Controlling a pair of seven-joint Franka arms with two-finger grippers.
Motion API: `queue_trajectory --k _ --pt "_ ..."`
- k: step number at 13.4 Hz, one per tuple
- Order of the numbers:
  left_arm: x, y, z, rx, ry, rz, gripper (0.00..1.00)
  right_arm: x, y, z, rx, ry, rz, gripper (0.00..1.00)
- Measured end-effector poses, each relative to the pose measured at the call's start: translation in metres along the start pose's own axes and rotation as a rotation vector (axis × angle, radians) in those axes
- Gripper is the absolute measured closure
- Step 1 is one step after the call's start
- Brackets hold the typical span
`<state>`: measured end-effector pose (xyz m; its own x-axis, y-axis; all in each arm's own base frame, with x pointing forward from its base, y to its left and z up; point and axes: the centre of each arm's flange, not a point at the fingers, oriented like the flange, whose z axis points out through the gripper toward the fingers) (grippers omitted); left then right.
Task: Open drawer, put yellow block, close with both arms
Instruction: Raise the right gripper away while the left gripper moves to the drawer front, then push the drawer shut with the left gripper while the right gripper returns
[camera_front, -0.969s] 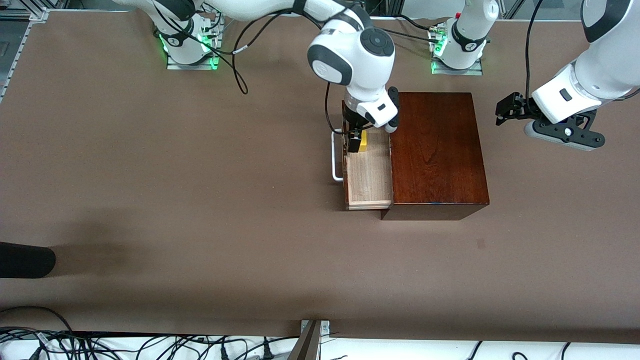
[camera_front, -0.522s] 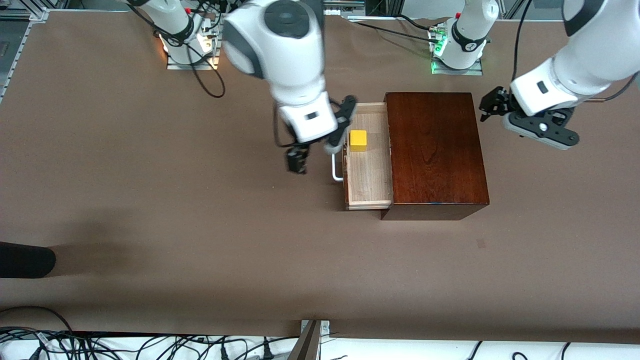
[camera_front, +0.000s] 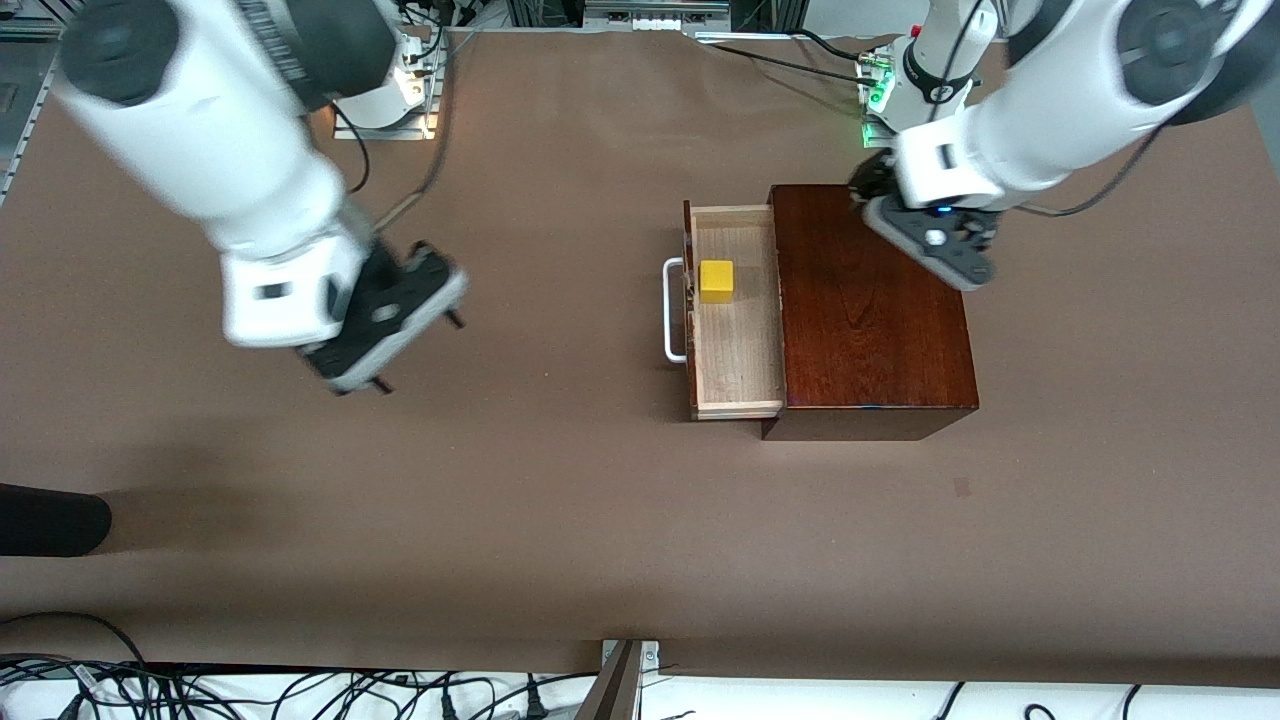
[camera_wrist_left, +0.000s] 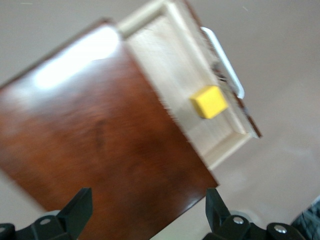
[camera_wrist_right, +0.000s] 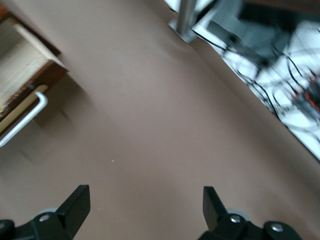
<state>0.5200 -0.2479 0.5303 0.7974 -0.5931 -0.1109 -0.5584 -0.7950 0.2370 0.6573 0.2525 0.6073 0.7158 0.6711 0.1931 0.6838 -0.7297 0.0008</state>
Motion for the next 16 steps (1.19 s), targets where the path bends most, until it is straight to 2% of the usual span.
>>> queue_trajectory --k 2,4,6,9,12,14,16 --pt "0.026 0.048 0.033 -0.009 -0.033 0.094 0.00 -0.029 0.033 -0.010 0.015 -0.053 0.153 0.00" --pt "0.054 0.086 0.056 -0.012 -0.005 0.171 0.00 -0.052 0.044 -0.015 -0.002 -0.103 0.265 0.00" --pt "0.082 0.128 0.086 -0.012 0.056 0.251 0.00 -0.075 0.053 -0.009 -0.015 -0.153 0.326 0.00" --pt "0.108 0.191 0.153 0.066 0.085 0.474 0.00 -0.108 0.072 0.011 -0.030 -0.202 0.390 0.00" --pt "0.129 0.180 0.215 0.055 0.048 0.714 0.00 -0.139 0.099 0.030 -0.047 -0.223 0.455 0.00" --pt "0.141 0.170 0.255 0.031 0.015 0.817 0.00 -0.155 0.112 0.034 -0.051 -0.237 0.488 0.00" --pt "0.145 0.173 0.265 0.053 -0.001 0.909 0.00 -0.165 0.117 0.034 -0.052 -0.244 0.504 0.00"
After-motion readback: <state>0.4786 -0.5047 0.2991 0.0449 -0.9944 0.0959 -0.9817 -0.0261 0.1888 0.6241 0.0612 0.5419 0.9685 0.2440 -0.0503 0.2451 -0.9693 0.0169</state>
